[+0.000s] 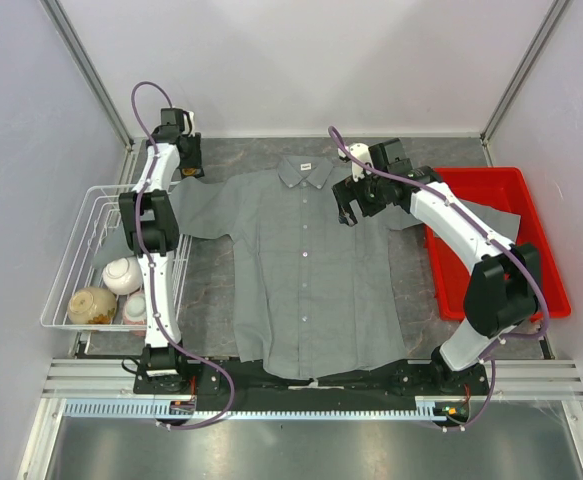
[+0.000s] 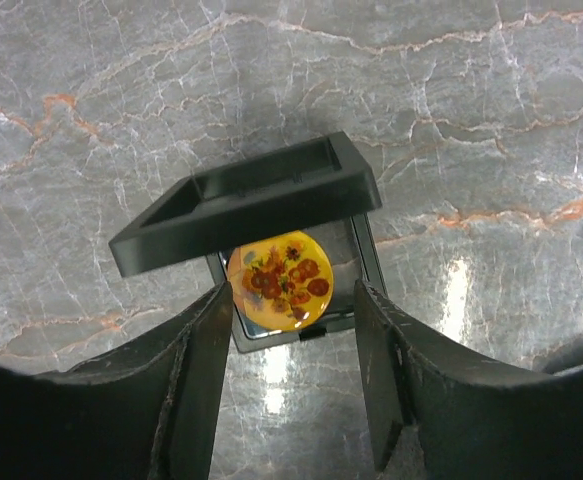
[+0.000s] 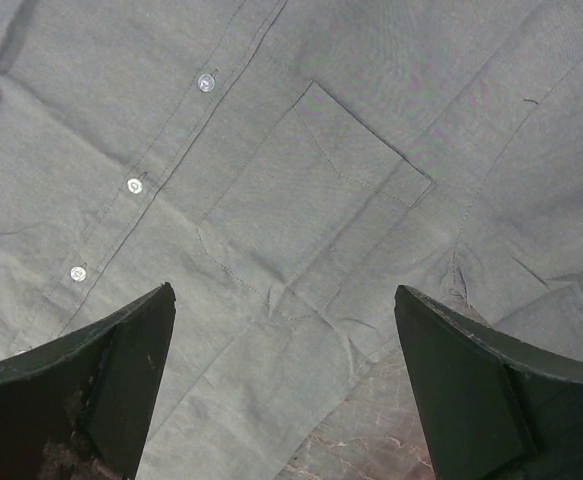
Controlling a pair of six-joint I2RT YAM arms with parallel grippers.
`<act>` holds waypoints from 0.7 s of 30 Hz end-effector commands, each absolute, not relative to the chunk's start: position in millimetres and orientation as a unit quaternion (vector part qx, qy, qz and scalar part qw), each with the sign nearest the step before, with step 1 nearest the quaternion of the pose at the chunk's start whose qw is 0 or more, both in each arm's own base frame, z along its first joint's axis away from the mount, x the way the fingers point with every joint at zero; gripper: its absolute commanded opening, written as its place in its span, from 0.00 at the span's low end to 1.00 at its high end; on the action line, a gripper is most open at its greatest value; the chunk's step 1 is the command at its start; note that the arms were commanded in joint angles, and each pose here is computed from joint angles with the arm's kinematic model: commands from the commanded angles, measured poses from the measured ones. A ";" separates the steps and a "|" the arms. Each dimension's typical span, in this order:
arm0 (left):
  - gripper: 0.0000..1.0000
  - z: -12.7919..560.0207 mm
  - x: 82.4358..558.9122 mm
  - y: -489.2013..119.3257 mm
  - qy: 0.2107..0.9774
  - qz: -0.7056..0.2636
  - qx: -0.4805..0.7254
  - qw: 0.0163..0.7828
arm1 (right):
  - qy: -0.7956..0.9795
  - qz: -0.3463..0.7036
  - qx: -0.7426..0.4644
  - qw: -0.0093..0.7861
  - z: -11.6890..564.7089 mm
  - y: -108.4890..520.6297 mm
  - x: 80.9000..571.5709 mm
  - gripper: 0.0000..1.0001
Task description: Pin the brooch onto the clothing
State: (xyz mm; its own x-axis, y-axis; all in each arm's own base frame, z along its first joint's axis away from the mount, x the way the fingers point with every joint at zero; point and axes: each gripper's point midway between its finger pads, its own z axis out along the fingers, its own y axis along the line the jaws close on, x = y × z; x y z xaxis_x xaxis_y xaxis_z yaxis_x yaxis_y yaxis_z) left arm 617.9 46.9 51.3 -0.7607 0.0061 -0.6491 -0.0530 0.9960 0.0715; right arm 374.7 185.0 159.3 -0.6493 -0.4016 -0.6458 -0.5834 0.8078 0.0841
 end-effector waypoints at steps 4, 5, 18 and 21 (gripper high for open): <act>0.59 69.0 635.9 54.7 0.925 0.053 -0.016 0.375 | 0.898 0.138 -0.269 0.319 156.9 183.7 382.3 0.98; 0.59 68.8 635.7 53.3 0.926 0.051 -0.013 0.374 | 0.898 0.138 -0.269 0.319 156.9 184.4 384.1 0.98; 0.60 57.8 629.2 61.0 0.935 0.070 -0.012 0.348 | 0.899 0.136 -0.266 0.319 156.1 185.1 391.4 0.98; 0.61 51.7 626.8 59.6 0.939 0.069 -0.007 0.337 | 0.900 0.135 -0.266 0.319 156.3 185.2 392.3 0.98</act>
